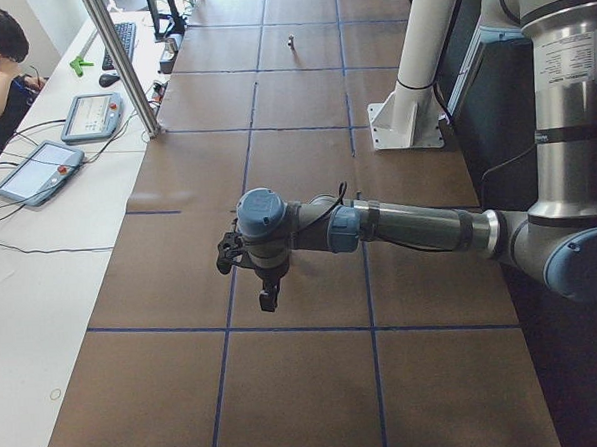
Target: Assemble PPR valve and pipe with both arms
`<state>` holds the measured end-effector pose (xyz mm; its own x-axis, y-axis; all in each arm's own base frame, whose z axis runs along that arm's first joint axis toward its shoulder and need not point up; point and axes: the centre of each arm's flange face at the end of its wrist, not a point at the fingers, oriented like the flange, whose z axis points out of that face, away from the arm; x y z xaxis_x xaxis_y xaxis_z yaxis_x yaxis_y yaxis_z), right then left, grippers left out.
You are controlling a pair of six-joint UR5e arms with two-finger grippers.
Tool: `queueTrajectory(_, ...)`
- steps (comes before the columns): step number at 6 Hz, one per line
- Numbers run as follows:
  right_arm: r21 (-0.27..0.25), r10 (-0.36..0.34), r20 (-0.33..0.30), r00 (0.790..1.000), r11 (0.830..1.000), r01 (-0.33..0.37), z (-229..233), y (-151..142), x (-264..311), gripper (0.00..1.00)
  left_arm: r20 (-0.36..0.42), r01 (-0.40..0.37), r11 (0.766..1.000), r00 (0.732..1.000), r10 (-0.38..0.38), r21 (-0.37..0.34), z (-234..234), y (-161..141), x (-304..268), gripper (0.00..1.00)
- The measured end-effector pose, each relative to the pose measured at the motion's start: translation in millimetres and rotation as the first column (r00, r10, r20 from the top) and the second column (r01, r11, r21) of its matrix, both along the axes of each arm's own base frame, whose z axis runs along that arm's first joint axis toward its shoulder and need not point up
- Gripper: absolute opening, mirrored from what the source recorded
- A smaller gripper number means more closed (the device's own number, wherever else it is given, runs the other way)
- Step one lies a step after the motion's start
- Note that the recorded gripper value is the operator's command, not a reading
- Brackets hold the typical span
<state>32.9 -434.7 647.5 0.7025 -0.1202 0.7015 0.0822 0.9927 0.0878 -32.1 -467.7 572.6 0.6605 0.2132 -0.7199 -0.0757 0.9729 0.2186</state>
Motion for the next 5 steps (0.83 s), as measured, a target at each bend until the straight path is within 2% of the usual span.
queueTrajectory(1,-0.001,0.000,0.000,1.000,1.000,0.000,0.4,0.0,0.0,1.00,-0.014,0.007,1.000,1.000,-0.007,0.002,-12.0,-4.9,26.0,1.00)
queueTrajectory(2,-0.002,0.000,0.000,1.000,1.000,0.000,0.5,0.0,0.0,1.00,-0.028,0.028,0.999,0.999,-0.029,-0.025,-24.8,-7.0,65.6,1.00)
queueTrajectory(5,-0.002,0.000,0.001,1.000,1.000,0.000,1.1,0.1,0.0,1.00,0.021,0.121,0.989,0.993,-0.119,-0.084,-41.6,0.8,188.7,1.00)
